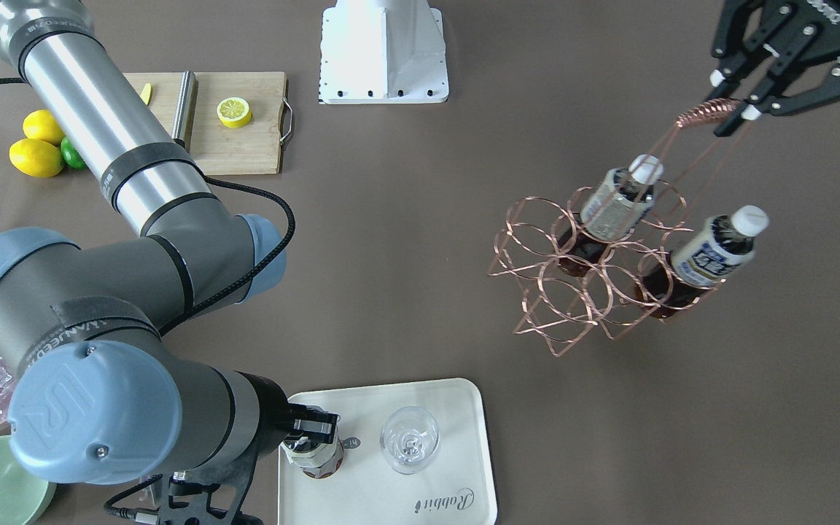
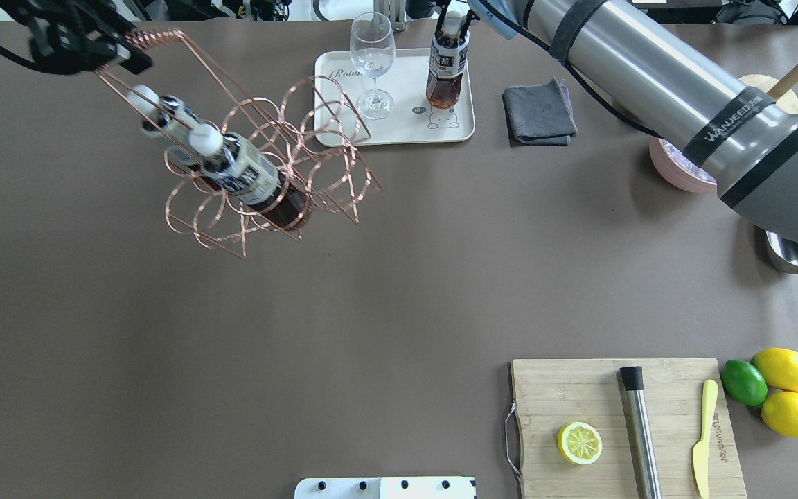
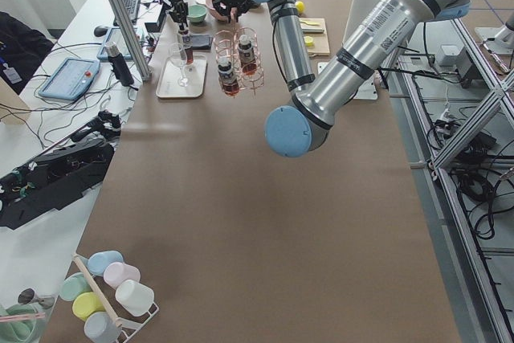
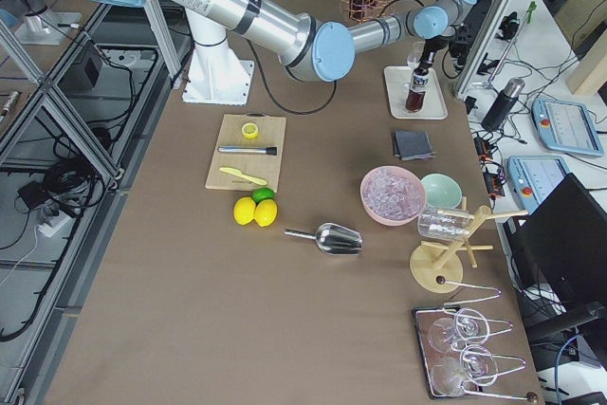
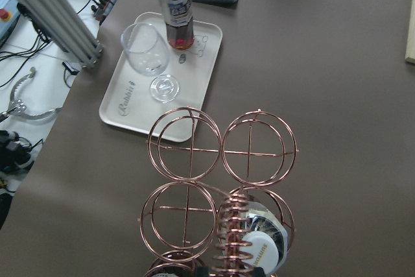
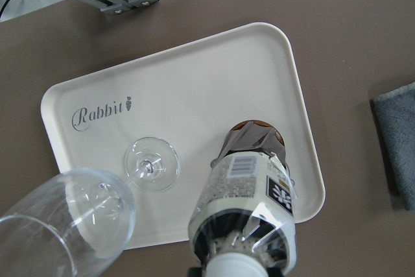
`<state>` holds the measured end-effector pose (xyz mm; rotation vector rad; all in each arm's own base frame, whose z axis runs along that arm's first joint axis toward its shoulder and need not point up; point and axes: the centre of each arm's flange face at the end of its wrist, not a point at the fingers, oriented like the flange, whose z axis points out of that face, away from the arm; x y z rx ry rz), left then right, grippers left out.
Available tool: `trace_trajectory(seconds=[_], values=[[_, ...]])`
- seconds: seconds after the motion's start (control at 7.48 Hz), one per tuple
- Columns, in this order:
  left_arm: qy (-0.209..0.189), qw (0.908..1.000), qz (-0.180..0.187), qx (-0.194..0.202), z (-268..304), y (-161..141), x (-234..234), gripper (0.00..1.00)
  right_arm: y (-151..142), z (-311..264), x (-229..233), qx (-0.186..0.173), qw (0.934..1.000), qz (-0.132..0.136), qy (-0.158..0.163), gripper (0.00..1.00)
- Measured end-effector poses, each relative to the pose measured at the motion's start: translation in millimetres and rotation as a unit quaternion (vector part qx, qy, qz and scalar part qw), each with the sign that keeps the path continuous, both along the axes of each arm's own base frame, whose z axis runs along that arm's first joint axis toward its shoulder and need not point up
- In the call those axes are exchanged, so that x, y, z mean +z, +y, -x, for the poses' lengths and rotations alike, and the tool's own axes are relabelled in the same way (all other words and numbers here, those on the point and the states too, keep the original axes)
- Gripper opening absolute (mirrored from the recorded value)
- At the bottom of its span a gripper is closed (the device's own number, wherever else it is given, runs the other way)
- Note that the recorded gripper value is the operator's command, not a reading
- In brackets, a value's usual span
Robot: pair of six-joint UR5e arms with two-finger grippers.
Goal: Take tea from basket to plate
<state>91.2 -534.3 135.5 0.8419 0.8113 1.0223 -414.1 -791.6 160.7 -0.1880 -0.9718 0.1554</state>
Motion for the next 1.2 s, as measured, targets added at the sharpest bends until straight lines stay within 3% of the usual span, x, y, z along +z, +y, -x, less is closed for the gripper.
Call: trace_trajectory(seconds=[0.27,0.4,0.94,1.2], values=[[-0.032,0.9995,-0.002,-0.002,35.8,-52.8,47.3,0.0,2.1,5.1,-1.9,-0.003,1.0,-0.002,0.001,0.81],[-0.052,0.9986,-0.006,0.003,45.3,-75.3,69.7,0.0,2.7,6.3,-2.3,-0.004,1.0,-0.002,0.001,0.99],[-0.118,0.9915,-0.056,0.002,63.7,-161.8,124.4,0.0,6.7,-8.6,-34.4,-0.002,0.9999,-0.009,-0.011,1.0],[-0.133,0.9882,-0.076,0.005,68.2,-199.0,147.6,0.0,38.2,-62.7,-50.8,-0.002,0.9999,-0.011,-0.009,1.0]])
